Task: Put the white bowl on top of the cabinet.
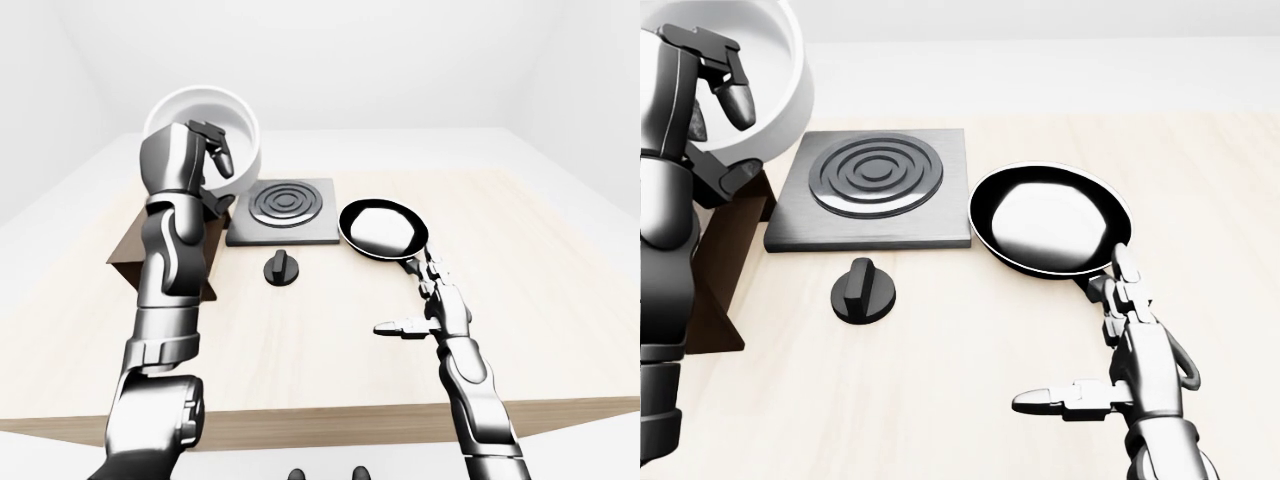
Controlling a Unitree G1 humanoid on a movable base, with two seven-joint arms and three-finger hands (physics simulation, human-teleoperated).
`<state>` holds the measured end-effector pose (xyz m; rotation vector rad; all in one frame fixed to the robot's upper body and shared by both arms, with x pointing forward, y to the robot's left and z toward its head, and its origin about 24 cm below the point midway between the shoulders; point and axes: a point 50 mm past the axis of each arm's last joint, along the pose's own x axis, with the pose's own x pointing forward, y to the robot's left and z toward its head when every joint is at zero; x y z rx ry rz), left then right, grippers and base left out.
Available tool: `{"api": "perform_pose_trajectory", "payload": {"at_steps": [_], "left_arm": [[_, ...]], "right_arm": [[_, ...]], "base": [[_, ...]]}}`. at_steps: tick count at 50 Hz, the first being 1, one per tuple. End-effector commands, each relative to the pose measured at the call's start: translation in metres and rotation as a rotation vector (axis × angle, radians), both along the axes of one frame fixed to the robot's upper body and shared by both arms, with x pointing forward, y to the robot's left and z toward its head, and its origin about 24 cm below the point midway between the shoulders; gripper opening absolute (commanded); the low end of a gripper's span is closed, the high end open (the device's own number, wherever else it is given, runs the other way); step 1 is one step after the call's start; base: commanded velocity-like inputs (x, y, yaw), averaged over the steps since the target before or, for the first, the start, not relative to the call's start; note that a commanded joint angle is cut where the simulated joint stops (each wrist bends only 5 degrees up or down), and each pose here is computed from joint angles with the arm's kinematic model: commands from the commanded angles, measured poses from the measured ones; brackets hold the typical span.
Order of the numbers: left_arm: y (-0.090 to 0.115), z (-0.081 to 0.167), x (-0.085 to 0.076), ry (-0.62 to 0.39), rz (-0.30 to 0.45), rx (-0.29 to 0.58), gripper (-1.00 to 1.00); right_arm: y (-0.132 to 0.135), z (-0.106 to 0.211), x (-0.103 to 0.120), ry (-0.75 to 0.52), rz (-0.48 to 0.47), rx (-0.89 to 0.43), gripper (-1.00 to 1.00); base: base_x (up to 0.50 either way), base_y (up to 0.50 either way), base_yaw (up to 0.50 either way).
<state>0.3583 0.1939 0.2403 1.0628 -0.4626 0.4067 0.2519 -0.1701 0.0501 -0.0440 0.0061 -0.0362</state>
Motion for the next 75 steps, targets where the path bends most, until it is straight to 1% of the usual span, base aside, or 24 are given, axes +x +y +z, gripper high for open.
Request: {"api": "perform_pose_trajectory", "payload": {"at_steps": [1, 4, 10, 12, 15, 17, 22, 25, 29, 30, 34, 37, 42, 52, 61, 75], "left_arm": [[0.029, 0.018, 0.003, -0.111, 0.078, -0.108, -1.0], [0.036, 0.019, 0.003, -0.125, 0.094, -0.131, -1.0], [0.051, 0.015, 0.008, -0.119, 0.141, -0.189, -1.0], [0.06, 0.01, 0.012, -0.115, 0.177, -0.23, -1.0], [0.064, 0.005, 0.014, -0.108, 0.202, -0.259, -1.0], [0.07, -0.004, 0.017, -0.09, 0.236, -0.291, -1.0], [0.077, -0.01, 0.019, -0.081, 0.276, -0.316, -1.0], [0.078, -0.01, 0.02, -0.08, 0.28, -0.32, -1.0], [0.09, -0.019, 0.021, -0.06, 0.343, -0.353, -1.0], [0.091, -0.019, 0.021, -0.059, 0.345, -0.355, -1.0], [0.099, -0.027, 0.022, -0.036, 0.396, -0.381, -1.0], [0.106, -0.034, 0.023, 0.008, 0.427, -0.407, -1.0], [0.11, -0.043, 0.024, 0.053, 0.449, -0.426, -1.0], [0.11, -0.047, 0.024, 0.071, 0.454, -0.423, -1.0], [0.112, -0.067, 0.024, 0.155, 0.486, -0.445, -1.0], [0.113, -0.073, 0.023, 0.177, 0.494, -0.452, -1.0]], "right_arm": [[0.0, 0.0, 0.0, -0.002, -0.005, -0.005, 1.0], [0.001, -0.001, 0.0, -0.003, -0.005, -0.008, 1.0], [0.001, 0.0, -0.001, -0.005, -0.007, -0.01, 1.0], [0.0, 0.001, -0.001, -0.007, -0.008, -0.009, 1.0], [0.0, 0.001, -0.001, -0.007, -0.009, -0.009, 1.0], [0.0, 0.0, 0.0, -0.007, -0.011, -0.009, 1.0], [0.0, 0.001, -0.001, -0.009, -0.011, -0.011, 1.0], [0.0, 0.001, -0.001, -0.009, -0.012, -0.011, 1.0], [0.0, 0.001, -0.002, -0.011, -0.013, -0.01, 1.0], [0.0, 0.001, -0.002, -0.011, -0.013, -0.01, 1.0], [0.0, 0.001, -0.002, -0.012, -0.014, -0.01, 1.0], [0.001, 0.001, -0.001, -0.01, -0.013, -0.012, 1.0], [0.001, 0.001, -0.001, -0.011, -0.013, -0.013, 1.0], [0.001, 0.001, -0.001, -0.012, -0.014, -0.013, 1.0], [0.001, 0.0, -0.001, -0.011, -0.015, -0.014, 1.0], [0.001, 0.0, -0.002, -0.012, -0.014, -0.016, 1.0]], "base": [[0.0, 0.0, 0.0], [0.0, 0.0, 0.0], [0.0, 0.0, 0.0], [0.0, 0.0, 0.0], [0.0, 0.0, 0.0], [0.0, 0.0, 0.0], [0.0, 0.0, 0.0], [0.0, 0.0, 0.0], [0.0, 0.0, 0.0], [0.0, 0.0, 0.0], [0.0, 0.0, 0.0], [0.0, 0.0, 0.0], [0.0, 0.0, 0.0], [0.0, 0.0, 0.0], [0.0, 0.0, 0.0], [0.0, 0.0, 0.0]]}}
